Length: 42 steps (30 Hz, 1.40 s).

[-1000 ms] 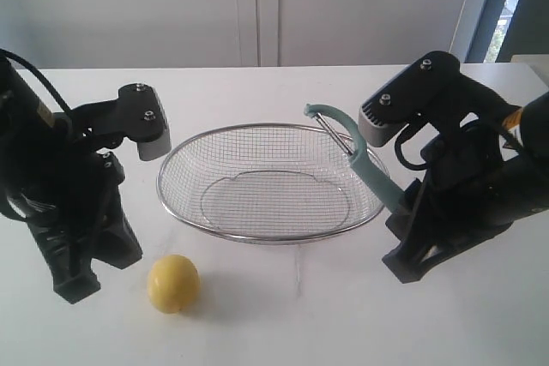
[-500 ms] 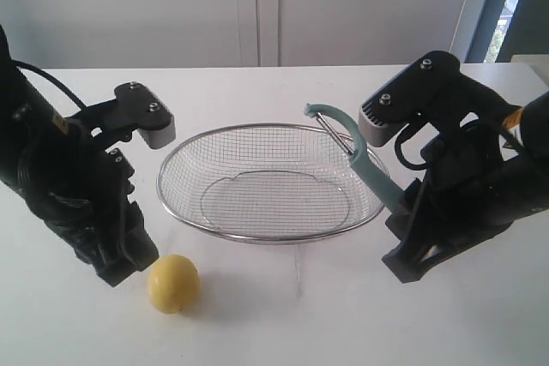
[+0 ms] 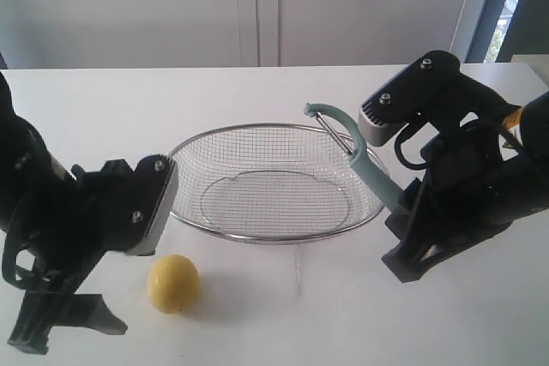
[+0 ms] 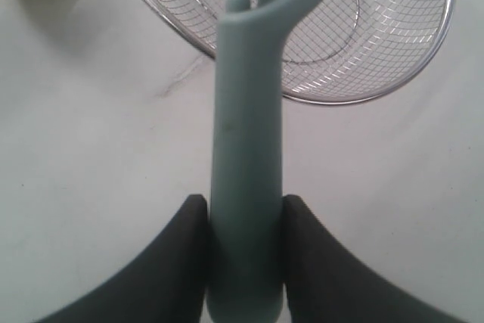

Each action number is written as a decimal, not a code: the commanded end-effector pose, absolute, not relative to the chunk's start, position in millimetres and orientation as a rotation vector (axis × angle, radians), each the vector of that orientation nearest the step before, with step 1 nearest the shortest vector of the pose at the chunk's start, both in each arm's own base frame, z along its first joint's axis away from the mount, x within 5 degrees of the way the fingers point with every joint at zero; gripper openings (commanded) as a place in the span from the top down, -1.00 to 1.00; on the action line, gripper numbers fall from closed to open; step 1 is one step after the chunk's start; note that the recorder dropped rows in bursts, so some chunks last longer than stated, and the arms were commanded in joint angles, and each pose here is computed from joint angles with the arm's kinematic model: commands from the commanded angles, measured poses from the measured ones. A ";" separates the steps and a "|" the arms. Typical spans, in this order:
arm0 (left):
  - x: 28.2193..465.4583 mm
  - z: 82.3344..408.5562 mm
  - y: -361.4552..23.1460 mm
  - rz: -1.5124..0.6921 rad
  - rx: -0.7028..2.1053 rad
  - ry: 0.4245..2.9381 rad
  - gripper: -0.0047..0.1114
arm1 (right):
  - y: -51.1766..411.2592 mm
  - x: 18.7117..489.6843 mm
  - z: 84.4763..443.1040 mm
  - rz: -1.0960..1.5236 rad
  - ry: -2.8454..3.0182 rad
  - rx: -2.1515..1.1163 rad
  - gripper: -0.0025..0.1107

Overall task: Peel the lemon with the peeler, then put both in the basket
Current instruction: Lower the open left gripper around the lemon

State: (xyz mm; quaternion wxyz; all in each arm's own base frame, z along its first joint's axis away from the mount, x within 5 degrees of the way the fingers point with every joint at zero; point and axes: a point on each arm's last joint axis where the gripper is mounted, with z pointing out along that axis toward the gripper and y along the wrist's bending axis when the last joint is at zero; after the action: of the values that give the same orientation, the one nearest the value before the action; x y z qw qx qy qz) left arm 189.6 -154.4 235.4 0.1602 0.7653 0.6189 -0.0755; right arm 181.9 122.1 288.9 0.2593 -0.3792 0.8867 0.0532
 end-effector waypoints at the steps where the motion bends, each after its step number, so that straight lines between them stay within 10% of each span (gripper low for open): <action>1: 183.0 224.7 -155.7 -0.178 2.395 1.392 -0.43 | 119.9 183.1 291.2 0.139 2.388 -1.004 0.96; 19: 190.1 221.2 -159.8 0.075 2.548 0.730 -0.42 | 119.9 183.1 291.2 0.139 2.388 -1.004 0.96; 42: 191.8 206.3 -175.4 0.042 2.546 0.734 -0.42 | 119.8 182.8 291.1 0.142 2.392 -1.002 0.96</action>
State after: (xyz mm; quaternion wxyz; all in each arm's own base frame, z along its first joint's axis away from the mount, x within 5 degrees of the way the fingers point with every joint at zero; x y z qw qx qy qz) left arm 197.2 -173.6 207.7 0.2423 0.9119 0.3307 0.0190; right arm 182.1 122.2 289.0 0.2602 -0.3790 0.8865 0.0533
